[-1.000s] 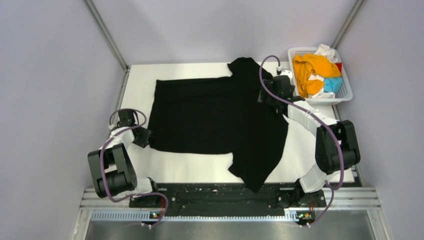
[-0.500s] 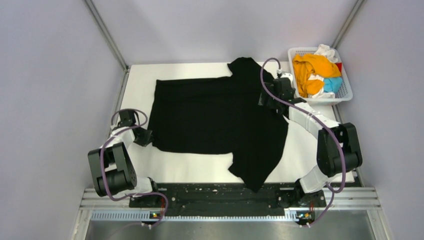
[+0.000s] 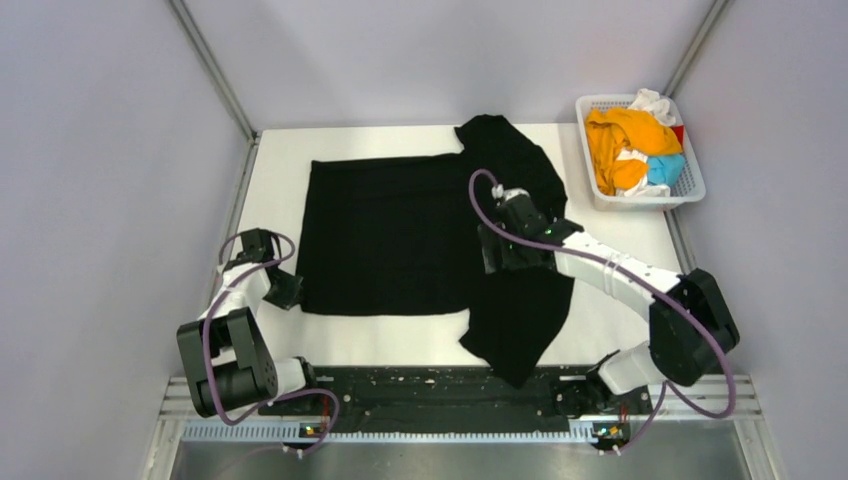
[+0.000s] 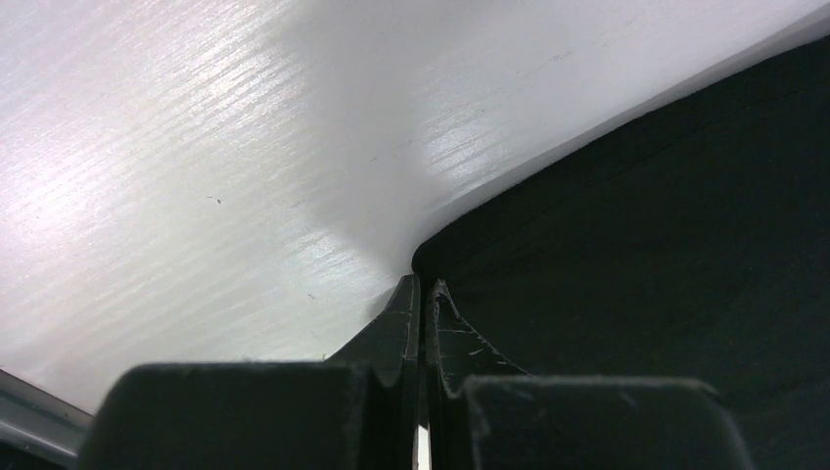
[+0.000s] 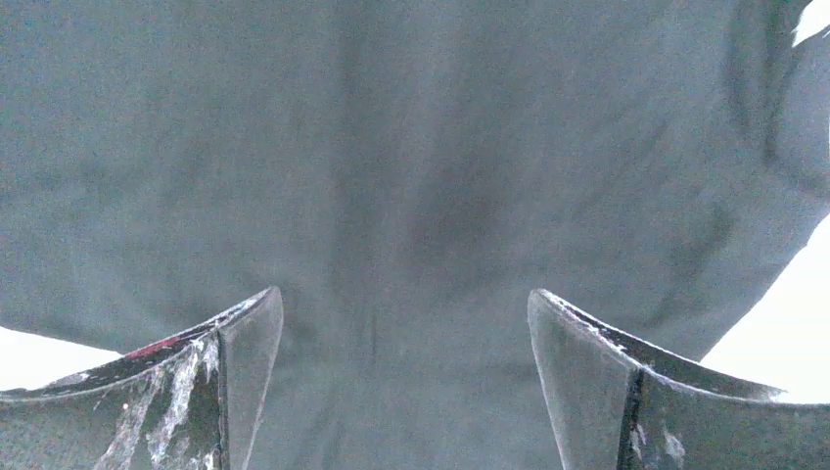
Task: Fold and stack the t-shirts
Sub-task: Grab the side of the flattened tshirt closest away from the robot with both arms
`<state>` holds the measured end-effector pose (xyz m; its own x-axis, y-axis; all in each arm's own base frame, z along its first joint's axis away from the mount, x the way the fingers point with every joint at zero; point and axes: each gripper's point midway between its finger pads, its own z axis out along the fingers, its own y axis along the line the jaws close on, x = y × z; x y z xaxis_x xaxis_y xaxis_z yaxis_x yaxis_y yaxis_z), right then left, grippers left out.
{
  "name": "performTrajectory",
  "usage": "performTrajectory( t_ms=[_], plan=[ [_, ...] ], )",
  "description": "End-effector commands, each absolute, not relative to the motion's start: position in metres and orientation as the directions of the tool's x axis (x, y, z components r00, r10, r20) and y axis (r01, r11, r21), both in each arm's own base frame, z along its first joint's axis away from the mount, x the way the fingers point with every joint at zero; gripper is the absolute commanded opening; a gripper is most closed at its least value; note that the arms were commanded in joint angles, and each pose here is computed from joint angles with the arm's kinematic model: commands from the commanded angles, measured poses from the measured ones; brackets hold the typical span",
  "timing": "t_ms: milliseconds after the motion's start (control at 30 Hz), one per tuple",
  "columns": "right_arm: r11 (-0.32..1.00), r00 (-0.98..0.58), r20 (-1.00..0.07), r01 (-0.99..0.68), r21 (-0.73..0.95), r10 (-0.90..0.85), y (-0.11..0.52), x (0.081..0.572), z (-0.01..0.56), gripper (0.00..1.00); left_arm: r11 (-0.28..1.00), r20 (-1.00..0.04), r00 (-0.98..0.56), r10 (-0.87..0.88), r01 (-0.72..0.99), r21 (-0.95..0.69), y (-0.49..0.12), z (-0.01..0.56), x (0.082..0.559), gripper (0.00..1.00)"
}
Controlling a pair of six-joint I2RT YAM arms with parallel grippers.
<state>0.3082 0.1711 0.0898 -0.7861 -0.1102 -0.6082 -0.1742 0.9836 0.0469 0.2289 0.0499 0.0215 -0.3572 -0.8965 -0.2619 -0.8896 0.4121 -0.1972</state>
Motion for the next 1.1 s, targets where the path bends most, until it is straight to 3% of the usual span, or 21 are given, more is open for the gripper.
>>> performTrajectory(
  t_ms=[0, 200, 300, 500, 700, 767, 833, 900, 933, 1067],
  plan=[
    [0.96, -0.856, -0.454, -0.28, 0.008, -0.246, 0.169, 0.225, 0.089, 0.92, 0.433, -0.28, -0.377, -0.883, -0.885, -0.17, 0.054, 0.023, 0.227, 0.0],
    [0.939, -0.934, -0.167, -0.332, 0.085, -0.315, 0.179, 0.114, 0.062, 0.82, 0.463, -0.288, -0.405, -0.868, -0.869, -0.173, 0.054, 0.028, 0.226, 0.0],
    [0.939, -0.94, -0.099, -0.335, 0.072, -0.328, 0.182, 0.084, 0.045, 0.75, 0.471, -0.289, -0.408, -0.866, -0.86, -0.196, 0.05, 0.027, 0.225, 0.0],
    [0.943, -0.94, -0.136, -0.326, 0.072, -0.314, 0.202, 0.08, 0.025, 0.65, 0.478, -0.285, -0.411, -0.866, -0.847, -0.234, 0.045, 0.028, 0.226, 0.0],
    [0.966, -0.954, -0.155, -0.246, -0.077, -0.255, 0.177, 0.084, -0.002, 0.57, 0.469, -0.295, -0.396, -0.87, -0.85, -0.242, 0.046, 0.033, 0.227, 0.0],
    [0.973, -0.959, -0.183, -0.198, -0.12, -0.218, 0.171, 0.089, -0.005, 0.44, 0.461, -0.3, -0.387, -0.872, -0.857, -0.232, 0.047, 0.033, 0.225, 0.0],
    [0.977, -0.961, -0.2, -0.167, -0.131, -0.191, 0.168, 0.091, -0.004, 0.21, 0.454, -0.308, -0.379, -0.873, -0.861, -0.227, 0.049, 0.034, 0.223, 0.0],
    [0.982, -0.964, -0.196, -0.159, -0.106, -0.177, 0.169, 0.088, 0.0, 0.05, 0.45, -0.311, -0.374, -0.874, -0.863, -0.227, 0.05, 0.035, 0.222, 0.0],
    [0.983, -0.966, -0.189, -0.166, -0.079, -0.178, 0.171, 0.085, 0.003, 0.0, 0.446, -0.314, -0.369, -0.875, -0.867, -0.223, 0.05, 0.036, 0.221, 0.0],
    [0.979, -0.974, -0.118, -0.201, 0.039, -0.195, 0.179, 0.063, 0.017, 0.0, 0.425, -0.329, -0.351, -0.877, -0.885, -0.188, 0.055, 0.039, 0.21, 0.0]
  ],
)
